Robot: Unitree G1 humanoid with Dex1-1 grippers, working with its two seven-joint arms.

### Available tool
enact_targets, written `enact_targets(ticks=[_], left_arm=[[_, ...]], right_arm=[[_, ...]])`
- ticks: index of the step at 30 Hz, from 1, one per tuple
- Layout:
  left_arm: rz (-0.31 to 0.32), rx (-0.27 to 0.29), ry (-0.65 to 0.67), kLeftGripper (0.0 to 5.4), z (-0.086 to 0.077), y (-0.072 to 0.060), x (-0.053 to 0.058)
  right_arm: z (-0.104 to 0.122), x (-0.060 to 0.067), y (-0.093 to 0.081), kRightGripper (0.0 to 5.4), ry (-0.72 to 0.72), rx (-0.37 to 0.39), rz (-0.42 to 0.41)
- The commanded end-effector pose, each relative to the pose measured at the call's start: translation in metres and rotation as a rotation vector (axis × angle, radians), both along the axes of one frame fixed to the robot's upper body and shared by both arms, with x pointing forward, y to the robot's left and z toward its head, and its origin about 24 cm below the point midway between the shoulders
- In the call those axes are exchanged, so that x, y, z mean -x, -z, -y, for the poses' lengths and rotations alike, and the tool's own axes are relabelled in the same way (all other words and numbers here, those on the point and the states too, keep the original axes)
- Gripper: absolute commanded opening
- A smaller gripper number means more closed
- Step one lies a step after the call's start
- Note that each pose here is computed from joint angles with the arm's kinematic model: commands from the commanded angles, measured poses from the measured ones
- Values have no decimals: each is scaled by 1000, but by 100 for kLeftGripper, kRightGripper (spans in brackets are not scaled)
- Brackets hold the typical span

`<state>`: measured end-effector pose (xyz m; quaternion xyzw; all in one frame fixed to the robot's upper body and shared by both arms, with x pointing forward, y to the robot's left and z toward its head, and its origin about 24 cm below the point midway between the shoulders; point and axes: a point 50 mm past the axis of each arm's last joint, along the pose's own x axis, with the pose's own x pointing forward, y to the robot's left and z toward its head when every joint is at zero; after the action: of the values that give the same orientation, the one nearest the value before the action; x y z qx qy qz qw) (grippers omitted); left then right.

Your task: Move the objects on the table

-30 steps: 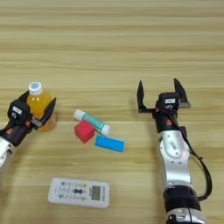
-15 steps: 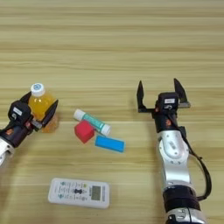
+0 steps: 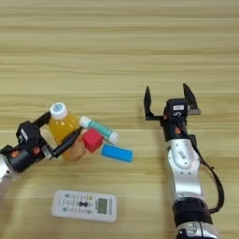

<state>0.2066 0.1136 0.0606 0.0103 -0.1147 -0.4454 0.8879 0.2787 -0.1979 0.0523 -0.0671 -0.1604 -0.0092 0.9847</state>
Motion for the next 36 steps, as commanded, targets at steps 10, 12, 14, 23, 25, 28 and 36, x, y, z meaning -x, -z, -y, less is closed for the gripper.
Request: enact_targets(ticks=[10, 12, 14, 23, 25, 28, 36], left_arm=[[-18, 24, 177, 345, 10, -7, 17], [-25, 18, 190, 345, 11, -5, 19], [-28, 14, 196, 345, 11, -4, 20], [-50, -26, 217, 345, 11, 3, 23], [-54, -37, 220, 345, 10, 5, 24], [-57, -50, 225, 374, 10, 7, 25], [-57, -64, 220, 453, 10, 9, 25]], right_arm=[[-4, -3, -6, 540, -2, 2, 28], [-4, -3, -7, 540, -3, 3, 29], [-4, -3, -7, 540, -3, 4, 29], [-5, -3, -7, 540, -3, 6, 31], [-5, -3, -7, 540, -3, 7, 31], [-5, -3, -7, 540, -2, 7, 31], [-5, -2, -7, 540, -4, 8, 31]])
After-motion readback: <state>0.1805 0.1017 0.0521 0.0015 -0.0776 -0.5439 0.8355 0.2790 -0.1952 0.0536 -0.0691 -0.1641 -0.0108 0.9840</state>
